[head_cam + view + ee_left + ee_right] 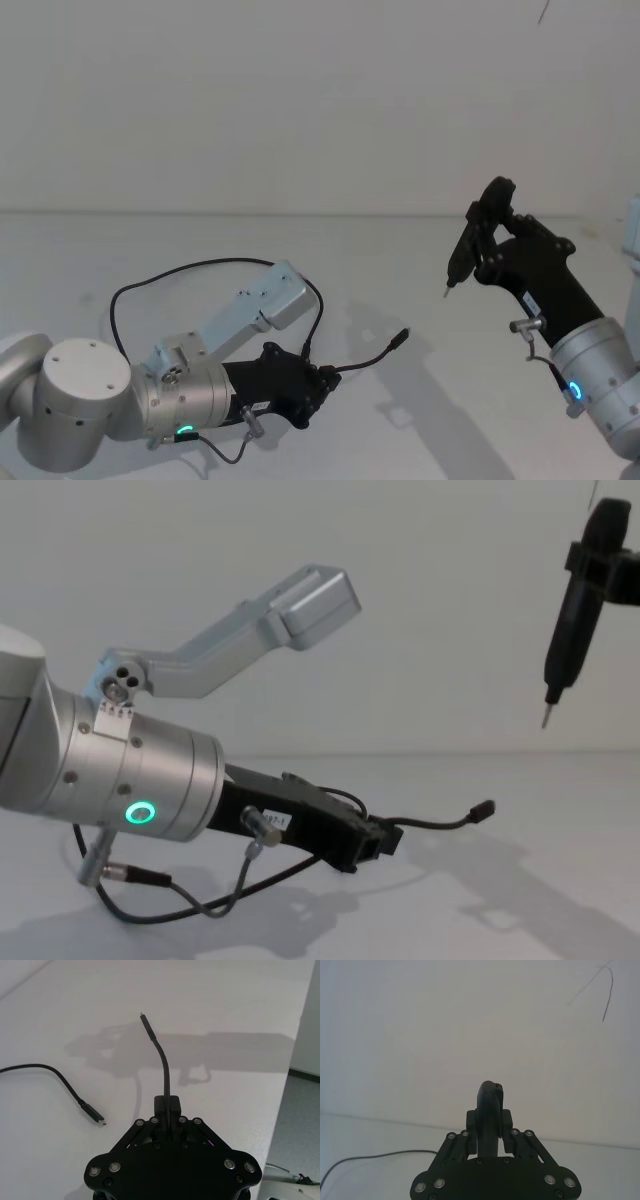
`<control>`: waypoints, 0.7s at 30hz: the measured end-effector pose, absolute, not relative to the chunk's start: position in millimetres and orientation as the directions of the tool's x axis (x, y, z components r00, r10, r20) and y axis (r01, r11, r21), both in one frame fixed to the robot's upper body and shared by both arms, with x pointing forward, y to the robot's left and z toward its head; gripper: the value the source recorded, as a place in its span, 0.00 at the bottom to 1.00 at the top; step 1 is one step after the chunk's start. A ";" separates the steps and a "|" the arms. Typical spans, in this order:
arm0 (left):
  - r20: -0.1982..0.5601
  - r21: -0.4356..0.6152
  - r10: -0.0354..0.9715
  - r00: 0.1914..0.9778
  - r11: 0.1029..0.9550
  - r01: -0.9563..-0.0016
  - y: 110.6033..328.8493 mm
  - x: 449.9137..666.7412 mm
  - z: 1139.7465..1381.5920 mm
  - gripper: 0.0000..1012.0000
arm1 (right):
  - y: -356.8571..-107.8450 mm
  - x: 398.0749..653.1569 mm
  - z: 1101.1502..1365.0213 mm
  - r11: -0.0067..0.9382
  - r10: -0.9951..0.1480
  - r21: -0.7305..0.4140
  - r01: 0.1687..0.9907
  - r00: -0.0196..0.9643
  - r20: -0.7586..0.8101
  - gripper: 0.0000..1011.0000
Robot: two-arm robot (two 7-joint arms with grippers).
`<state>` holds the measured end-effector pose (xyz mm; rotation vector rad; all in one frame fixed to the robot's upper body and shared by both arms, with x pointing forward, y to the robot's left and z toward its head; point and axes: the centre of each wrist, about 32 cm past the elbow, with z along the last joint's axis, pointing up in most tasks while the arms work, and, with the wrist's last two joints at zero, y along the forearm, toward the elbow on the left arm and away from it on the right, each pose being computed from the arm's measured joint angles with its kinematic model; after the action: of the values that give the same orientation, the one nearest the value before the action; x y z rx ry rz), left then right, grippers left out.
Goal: Pick up the data cable with the one hand.
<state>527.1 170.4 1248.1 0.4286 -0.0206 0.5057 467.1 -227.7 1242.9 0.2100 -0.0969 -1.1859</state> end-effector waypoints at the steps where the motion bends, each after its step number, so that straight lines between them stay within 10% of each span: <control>1: 0.126 0.391 0.464 0.877 0.789 -0.474 170.6 527.0 1248.5 0.04 | -227.0 468.1 1244.8 0.359 -0.926 0.216 0.908 0.376 -0.040 0.28; 21: 0.153 0.369 0.449 0.881 0.801 -0.472 173.2 525.7 1254.7 0.04 | -216.1 477.6 1249.3 0.369 -0.914 0.189 0.910 0.392 -0.103 0.28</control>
<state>525.7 173.2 1254.7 0.4111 -0.0591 0.4939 477.6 -216.1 1249.3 0.2289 -0.0208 -1.1707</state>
